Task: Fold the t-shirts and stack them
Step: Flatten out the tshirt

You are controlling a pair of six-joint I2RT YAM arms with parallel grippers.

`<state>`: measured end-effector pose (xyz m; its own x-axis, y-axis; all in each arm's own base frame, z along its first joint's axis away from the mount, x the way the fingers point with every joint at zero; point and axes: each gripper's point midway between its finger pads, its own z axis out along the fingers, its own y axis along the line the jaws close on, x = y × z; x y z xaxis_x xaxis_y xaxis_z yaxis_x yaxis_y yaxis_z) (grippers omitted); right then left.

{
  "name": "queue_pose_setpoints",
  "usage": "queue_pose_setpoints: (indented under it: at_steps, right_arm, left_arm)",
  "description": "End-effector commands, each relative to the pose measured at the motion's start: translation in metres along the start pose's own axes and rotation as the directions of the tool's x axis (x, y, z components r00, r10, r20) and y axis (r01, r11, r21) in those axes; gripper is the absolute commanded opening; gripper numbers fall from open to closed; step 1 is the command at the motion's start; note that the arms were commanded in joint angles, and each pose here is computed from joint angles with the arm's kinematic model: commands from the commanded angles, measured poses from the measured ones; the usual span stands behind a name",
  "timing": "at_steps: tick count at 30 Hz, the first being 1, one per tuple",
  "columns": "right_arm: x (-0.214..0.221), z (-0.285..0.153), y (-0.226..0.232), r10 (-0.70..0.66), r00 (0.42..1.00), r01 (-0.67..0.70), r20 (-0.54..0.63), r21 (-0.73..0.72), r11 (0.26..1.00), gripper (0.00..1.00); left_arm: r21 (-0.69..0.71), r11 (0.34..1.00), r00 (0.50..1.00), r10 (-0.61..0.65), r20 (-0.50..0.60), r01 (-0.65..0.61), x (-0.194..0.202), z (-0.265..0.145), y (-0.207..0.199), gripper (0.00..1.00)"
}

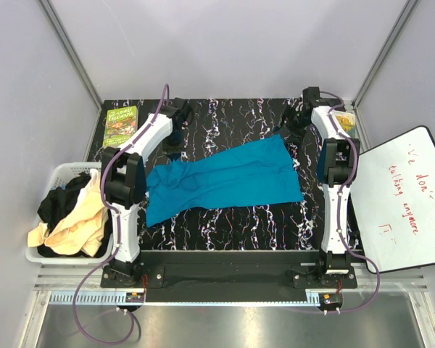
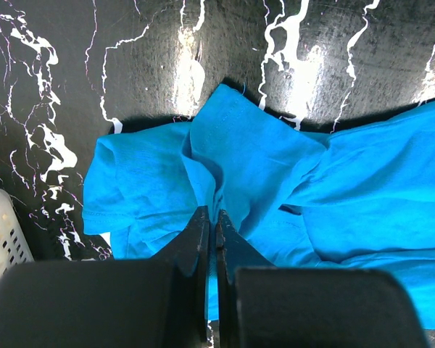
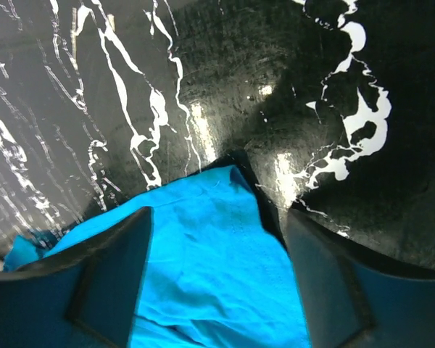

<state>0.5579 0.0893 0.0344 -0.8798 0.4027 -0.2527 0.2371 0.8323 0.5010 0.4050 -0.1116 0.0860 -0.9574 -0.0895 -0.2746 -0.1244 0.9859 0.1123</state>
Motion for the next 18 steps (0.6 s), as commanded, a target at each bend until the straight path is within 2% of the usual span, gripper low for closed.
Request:
queue_pose_setpoints:
  at_steps: [1,2,3,6,7,8,13,18]
  right_arm:
    - [0.030,0.030,0.002,-0.060,0.996,0.063,-0.070,0.037,0.997,0.75]
    - [0.036,0.035,0.002,-0.066,0.994,0.070,-0.083,0.045,0.997,0.71]
    - [0.048,0.042,0.009,-0.089,0.990,0.094,-0.106,0.042,0.995,0.55]
    - [0.068,0.054,0.015,-0.121,0.982,0.131,-0.147,0.059,0.990,0.27]
    - [0.078,0.057,0.022,-0.143,0.976,0.155,-0.163,0.066,0.986,0.06]
    - [0.083,0.058,0.016,-0.147,0.973,0.166,-0.176,0.102,0.981,0.00]
    - [0.089,0.040,0.020,-0.185,0.966,0.210,-0.179,0.134,0.968,0.00]
    - [0.053,-0.025,0.042,-0.264,0.964,0.264,-0.025,0.176,0.948,0.00]
  left_arm:
    - [0.008,1.000,0.999,0.002,0.054,-0.003,-0.010,-0.017,0.003,0.00]
    - [0.008,1.000,0.999,0.002,0.054,-0.003,-0.010,-0.019,0.004,0.00]
    - [0.009,1.000,0.998,0.001,0.059,-0.002,-0.012,-0.020,0.003,0.00]
    - [0.005,1.000,0.998,0.000,0.065,0.000,-0.015,-0.023,0.004,0.00]
    - [0.002,1.000,0.998,0.001,0.062,-0.001,-0.014,-0.024,0.005,0.00]
    - [-0.001,1.000,0.998,0.001,0.064,-0.001,-0.015,-0.025,0.005,0.00]
    - [0.002,1.000,0.996,-0.007,0.090,0.007,-0.022,-0.037,0.007,0.00]
    - [0.010,1.000,0.989,-0.026,0.145,0.025,-0.035,-0.058,0.011,0.00]
